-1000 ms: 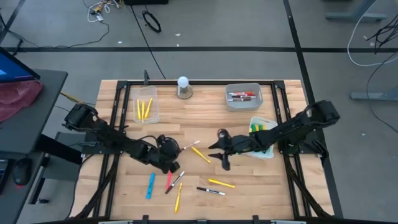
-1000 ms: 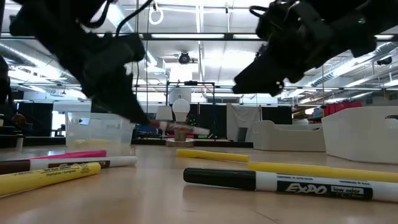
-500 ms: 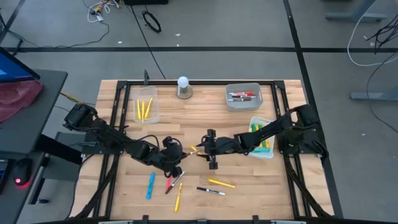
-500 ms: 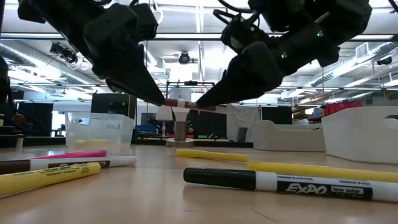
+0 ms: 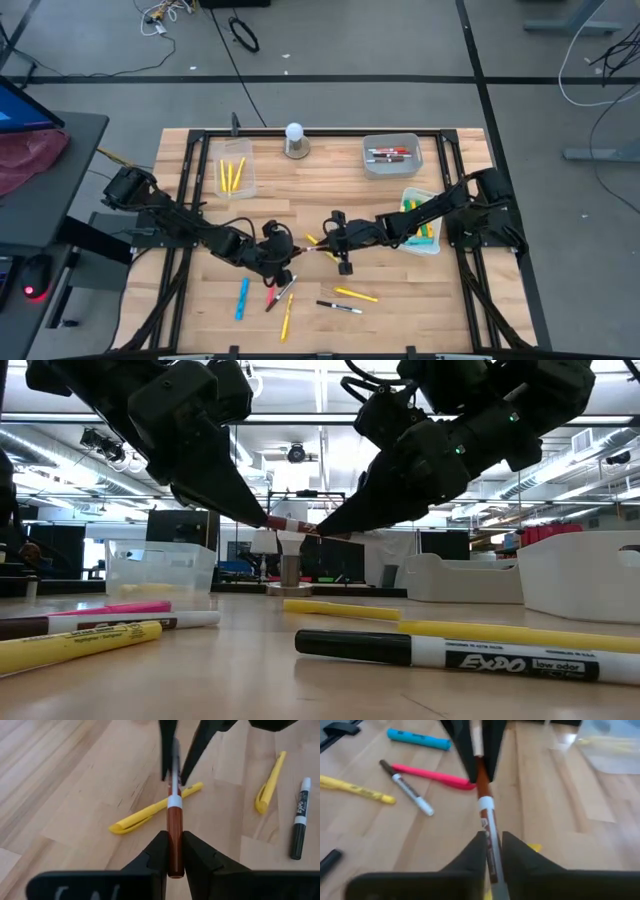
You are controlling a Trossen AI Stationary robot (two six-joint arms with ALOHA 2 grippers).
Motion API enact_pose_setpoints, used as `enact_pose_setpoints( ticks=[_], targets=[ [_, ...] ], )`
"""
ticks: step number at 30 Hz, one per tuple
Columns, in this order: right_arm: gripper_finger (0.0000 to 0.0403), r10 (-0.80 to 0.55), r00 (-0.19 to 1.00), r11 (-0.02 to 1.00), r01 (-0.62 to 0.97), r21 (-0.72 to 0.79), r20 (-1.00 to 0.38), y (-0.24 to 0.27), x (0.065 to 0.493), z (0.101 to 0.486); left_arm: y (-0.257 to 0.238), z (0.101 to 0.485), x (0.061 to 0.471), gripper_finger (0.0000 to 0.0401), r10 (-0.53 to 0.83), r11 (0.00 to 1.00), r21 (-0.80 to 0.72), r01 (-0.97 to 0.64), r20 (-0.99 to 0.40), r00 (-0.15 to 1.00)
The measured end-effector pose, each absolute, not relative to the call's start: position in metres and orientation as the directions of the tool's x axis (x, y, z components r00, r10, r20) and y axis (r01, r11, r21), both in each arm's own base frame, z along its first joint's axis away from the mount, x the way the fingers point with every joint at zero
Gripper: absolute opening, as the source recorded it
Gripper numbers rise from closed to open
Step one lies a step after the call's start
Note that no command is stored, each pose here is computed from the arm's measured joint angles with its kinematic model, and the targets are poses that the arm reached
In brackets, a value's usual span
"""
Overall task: Pick & Place Markers
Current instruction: Put the light brown marker pen into the gray bin
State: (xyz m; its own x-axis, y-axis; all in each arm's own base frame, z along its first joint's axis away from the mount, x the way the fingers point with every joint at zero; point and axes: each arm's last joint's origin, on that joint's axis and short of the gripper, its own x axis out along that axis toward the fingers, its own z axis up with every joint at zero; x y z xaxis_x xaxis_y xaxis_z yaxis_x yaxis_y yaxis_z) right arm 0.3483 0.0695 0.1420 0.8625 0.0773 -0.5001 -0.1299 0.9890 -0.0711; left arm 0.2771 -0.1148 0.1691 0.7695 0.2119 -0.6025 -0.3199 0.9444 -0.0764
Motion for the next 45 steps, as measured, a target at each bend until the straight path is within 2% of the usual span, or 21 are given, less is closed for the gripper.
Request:
enact_pose_setpoints(
  ticks=[3,6,9,15,19,23,30,40,45],
  targets=[
    [0.0015,0.081,0.854,0.989,-0.132,-0.063,-0.515,0.070,0.347,0.141,-0.115,0.170,0.278,0.0064,0.221,0.944,-0.072,-0.323,-0.590,0.777],
    [0.0019,0.038,0.838,0.994,-0.086,-0.062,-0.544,0.068,0.345,0.138,-0.114,0.172,0.279,0.0088,0.245,0.941,-0.056,-0.332,-0.565,0.788],
    [0.0022,-0.072,0.796,0.994,0.008,-0.108,-0.601,0.063,0.338,0.140,-0.113,0.173,0.280,0.0124,0.260,0.939,-0.045,-0.340,-0.554,0.791],
    [0.0012,-0.318,0.696,0.943,0.163,-0.290,-0.644,0.042,0.306,0.181,-0.113,0.173,0.279,0.0204,0.281,0.934,-0.033,-0.355,-0.546,0.789],
    [0.0012,-0.440,0.607,0.894,0.225,-0.388,-0.662,0.008,0.277,0.212,-0.113,0.173,0.279,0.0234,0.298,0.929,-0.024,-0.369,-0.539,0.788],
    [0.0012,-0.533,0.441,0.846,0.298,-0.442,-0.722,-0.045,0.246,0.227,-0.112,0.173,0.279,0.0242,0.307,0.927,-0.021,-0.375,-0.534,0.788],
    [0.0012,-0.495,0.175,0.861,0.226,-0.455,-0.851,-0.123,0.206,0.213,-0.111,0.174,0.280,0.0235,0.324,0.921,-0.014,-0.389,-0.526,0.786],
    [0.0012,-0.390,0.064,0.918,-0.057,-0.393,-0.919,-0.160,0.209,0.169,-0.108,0.174,0.281,0.0234,0.341,0.914,-0.012,-0.406,-0.521,0.782],
    [0.0035,-0.441,0.050,0.896,-0.032,-0.443,-0.896,-0.166,0.216,0.158,-0.108,0.174,0.281,0.0234,0.340,0.914,-0.012,-0.406,-0.522,0.782]
  ],
)
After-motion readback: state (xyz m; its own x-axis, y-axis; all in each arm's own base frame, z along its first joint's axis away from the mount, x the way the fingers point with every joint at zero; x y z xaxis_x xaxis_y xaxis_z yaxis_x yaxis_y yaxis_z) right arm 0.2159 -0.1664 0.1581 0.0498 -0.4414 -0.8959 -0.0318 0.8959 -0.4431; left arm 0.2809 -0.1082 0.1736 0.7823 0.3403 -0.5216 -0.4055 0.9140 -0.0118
